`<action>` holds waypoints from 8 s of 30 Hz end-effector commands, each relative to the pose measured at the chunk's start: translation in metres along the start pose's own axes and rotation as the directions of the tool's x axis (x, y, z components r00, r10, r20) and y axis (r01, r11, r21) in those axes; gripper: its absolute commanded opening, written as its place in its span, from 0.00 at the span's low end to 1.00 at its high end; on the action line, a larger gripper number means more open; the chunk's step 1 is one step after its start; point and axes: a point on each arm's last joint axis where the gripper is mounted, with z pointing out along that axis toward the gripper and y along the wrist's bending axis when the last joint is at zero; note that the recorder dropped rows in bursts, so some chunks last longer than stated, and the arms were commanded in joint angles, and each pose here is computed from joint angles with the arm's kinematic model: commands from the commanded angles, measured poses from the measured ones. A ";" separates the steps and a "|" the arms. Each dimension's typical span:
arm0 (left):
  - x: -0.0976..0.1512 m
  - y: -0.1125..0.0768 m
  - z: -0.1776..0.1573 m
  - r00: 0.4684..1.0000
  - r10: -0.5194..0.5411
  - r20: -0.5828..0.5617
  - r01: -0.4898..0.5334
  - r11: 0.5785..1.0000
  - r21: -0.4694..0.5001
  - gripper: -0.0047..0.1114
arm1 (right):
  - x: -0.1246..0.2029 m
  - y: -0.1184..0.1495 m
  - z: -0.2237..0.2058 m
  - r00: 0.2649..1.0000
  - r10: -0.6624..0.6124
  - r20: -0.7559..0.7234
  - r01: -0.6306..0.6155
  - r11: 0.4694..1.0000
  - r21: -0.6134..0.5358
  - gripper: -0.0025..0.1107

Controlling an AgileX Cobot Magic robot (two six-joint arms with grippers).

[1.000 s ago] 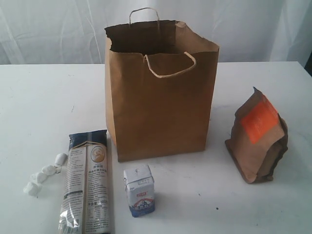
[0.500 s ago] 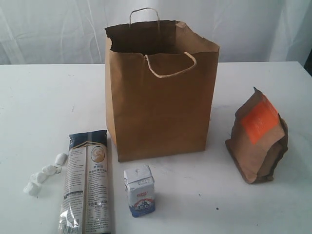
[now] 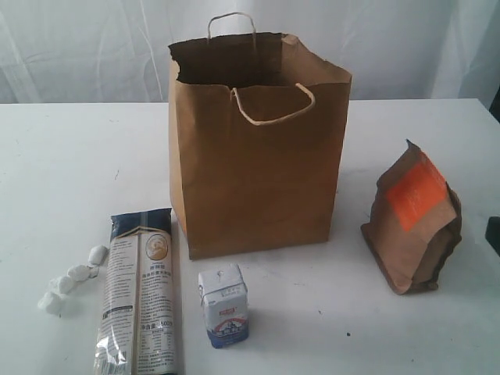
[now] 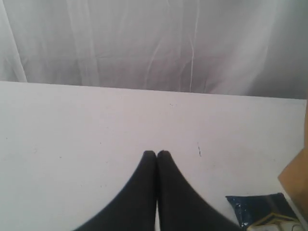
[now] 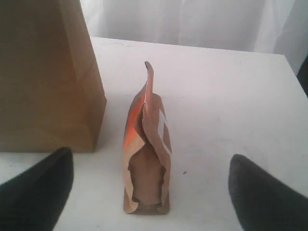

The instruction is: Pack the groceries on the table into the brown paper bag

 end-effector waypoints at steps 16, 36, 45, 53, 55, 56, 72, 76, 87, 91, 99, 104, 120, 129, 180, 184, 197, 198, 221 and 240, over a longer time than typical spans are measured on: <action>0.008 0.006 -0.032 0.975 0.091 0.202 -0.089 0.996 -0.023 0.04 | 0.002 -0.001 0.059 0.974 -0.209 -0.090 0.193 0.969 -0.155 0.81; 0.025 -0.005 -0.029 0.990 0.028 0.139 -0.044 0.992 0.117 0.04 | 0.031 -0.017 0.167 0.930 -0.141 -0.340 0.054 0.966 -0.253 0.77; 0.026 -0.008 -0.030 0.991 0.019 0.132 -0.039 0.988 0.150 0.04 | 0.042 -0.016 0.190 0.909 -0.203 -0.363 0.073 0.937 -0.340 0.30; 0.026 -0.008 -0.029 0.991 0.021 0.133 -0.041 0.988 0.148 0.04 | 0.028 -0.019 0.183 0.925 -0.019 -0.379 -0.072 0.972 -0.222 0.02; 0.026 -0.008 -0.029 0.991 0.021 0.133 -0.040 0.988 0.146 0.04 | 0.015 -0.026 0.172 0.939 0.009 -0.343 -0.049 0.993 -0.110 0.02; 0.026 -0.008 -0.029 0.991 0.021 0.133 -0.040 0.988 0.146 0.04 | 0.011 -0.031 0.169 0.942 0.003 -0.336 -0.024 0.998 -0.058 0.02; 0.026 -0.008 -0.029 0.991 0.021 0.133 -0.040 0.989 0.144 0.04 | -0.164 -0.016 0.116 0.946 0.223 0.234 -0.175 0.962 -0.207 0.02; 0.026 -0.008 -0.029 0.991 0.021 0.133 -0.040 0.989 0.144 0.04 | -0.207 -0.007 0.128 0.913 0.325 0.246 -0.211 0.893 -0.397 0.02; 0.026 -0.008 -0.030 0.991 0.021 0.133 -0.041 0.988 0.148 0.04 | -0.236 0.014 0.167 0.942 0.291 0.170 -0.068 0.659 -0.749 0.02; 0.026 -0.009 -0.030 0.991 0.023 0.130 -0.045 0.985 0.165 0.04 | -0.231 0.016 0.176 0.947 0.283 0.150 -0.070 0.641 -0.764 0.02; 0.026 -0.008 -0.030 0.991 0.025 0.132 -0.045 0.987 0.153 0.04 | -0.218 0.031 0.195 0.962 0.231 0.145 -0.029 0.615 -0.788 0.02; 0.026 -0.011 -0.030 0.991 0.024 0.128 -0.047 0.983 0.177 0.04 | -0.201 0.038 0.209 0.990 0.056 0.126 0.057 0.665 -0.744 0.02; 0.027 -0.015 -0.031 0.993 0.024 0.120 -0.051 0.973 0.225 0.04 | -0.186 0.030 0.224 0.987 -0.130 0.097 0.162 0.756 -0.634 0.17; 0.027 -0.014 -0.031 0.992 0.024 0.121 -0.050 0.974 0.219 0.04 | -0.187 0.028 0.226 0.992 -0.098 0.077 0.125 0.780 -0.613 0.55; 0.025 -0.005 -0.029 0.990 0.025 0.139 -0.041 0.993 0.114 0.04 | -0.126 -0.057 0.088 0.978 0.150 0.147 -0.182 0.956 0.232 0.02; 0.025 -0.005 -0.029 0.990 0.020 0.137 -0.037 0.992 0.121 0.04 | -0.108 -0.035 0.003 0.895 0.017 0.446 -0.143 0.958 0.250 0.02; 0.015 0.004 -0.031 0.983 0.020 0.181 -0.023 1.000 0.011 0.04 | -0.072 0.007 -0.115 0.787 -0.276 0.552 0.099 0.939 0.329 0.02; 0.012 0.006 -0.031 0.981 0.020 0.193 -0.017 1.000 -0.013 0.04 | -0.074 0.008 -0.120 0.753 -0.288 0.591 0.088 0.935 0.342 0.02; -0.199 -0.016 -0.095 0.779 -0.018 0.627 -0.043 0.996 0.082 0.04 | -0.064 0.008 -0.114 0.808 -0.266 0.525 0.105 0.943 0.316 0.02; -0.149 0.001 0.142 0.773 0.616 -0.148 -0.631 0.726 -0.275 0.04 | -0.054 0.009 -0.107 0.881 -0.208 0.425 0.099 0.960 0.263 0.02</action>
